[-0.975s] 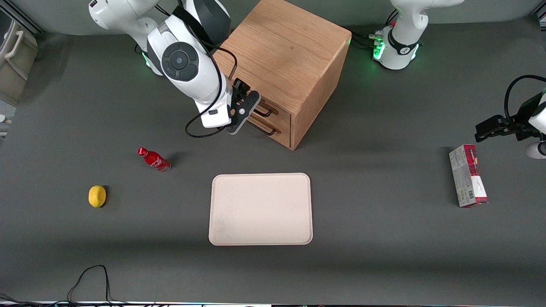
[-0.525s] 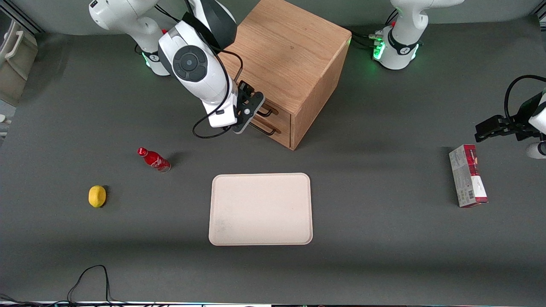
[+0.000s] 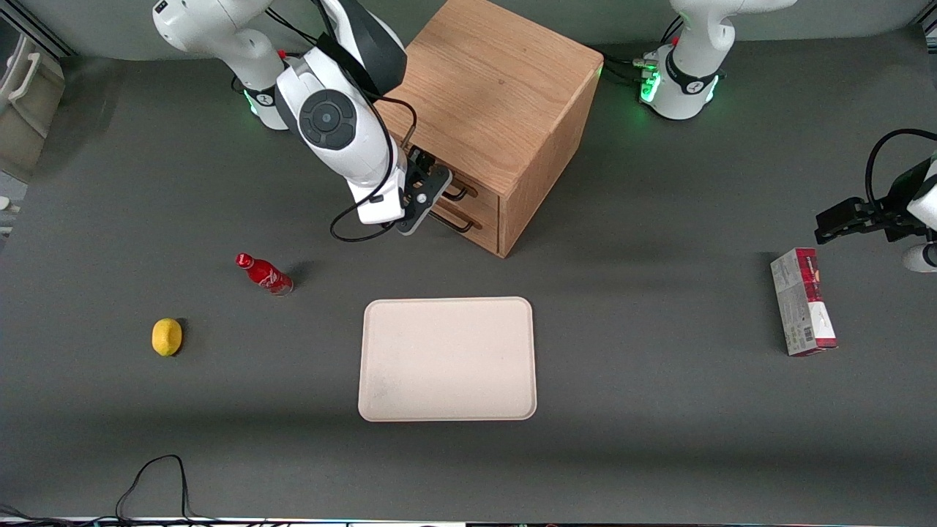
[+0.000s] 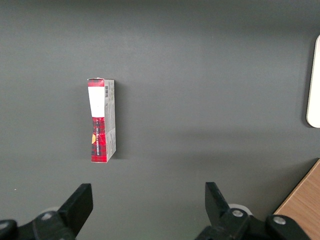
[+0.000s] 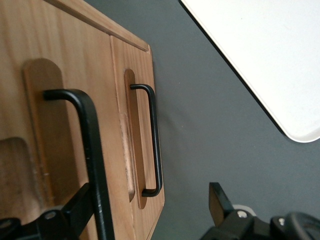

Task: Open upper drawer

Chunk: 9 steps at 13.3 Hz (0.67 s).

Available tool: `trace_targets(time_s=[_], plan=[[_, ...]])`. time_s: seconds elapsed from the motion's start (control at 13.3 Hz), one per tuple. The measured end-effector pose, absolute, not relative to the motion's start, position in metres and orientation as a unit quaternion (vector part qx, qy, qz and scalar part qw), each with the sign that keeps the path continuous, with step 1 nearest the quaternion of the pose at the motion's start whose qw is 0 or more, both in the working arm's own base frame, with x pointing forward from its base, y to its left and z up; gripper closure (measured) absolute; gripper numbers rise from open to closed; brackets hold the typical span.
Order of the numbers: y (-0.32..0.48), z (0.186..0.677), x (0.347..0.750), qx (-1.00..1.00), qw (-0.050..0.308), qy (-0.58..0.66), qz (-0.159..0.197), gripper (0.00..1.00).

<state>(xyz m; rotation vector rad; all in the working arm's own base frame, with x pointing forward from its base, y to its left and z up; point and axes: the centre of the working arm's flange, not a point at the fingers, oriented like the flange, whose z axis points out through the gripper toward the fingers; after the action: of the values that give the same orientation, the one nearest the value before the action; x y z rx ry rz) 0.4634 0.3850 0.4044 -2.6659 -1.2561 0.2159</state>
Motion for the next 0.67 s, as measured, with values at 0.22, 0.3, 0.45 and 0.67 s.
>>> trace_targets(time_s=[0.22,0.3,0.45,0.67], plan=[[0.3847,0.3974,0.4612,-0.899,0.092,-0.423,0.072,0.0],[0.3847,0.3971,0.4611,-0.899,0.092,-0.423,0.072,0.0],[0.3845,0.3962,0.4611,-0.899,0.092,-0.423,0.071,0.0],[0.3839,0.3919,0.4608,-0.899,0.091,-0.423,0.068,0.0]])
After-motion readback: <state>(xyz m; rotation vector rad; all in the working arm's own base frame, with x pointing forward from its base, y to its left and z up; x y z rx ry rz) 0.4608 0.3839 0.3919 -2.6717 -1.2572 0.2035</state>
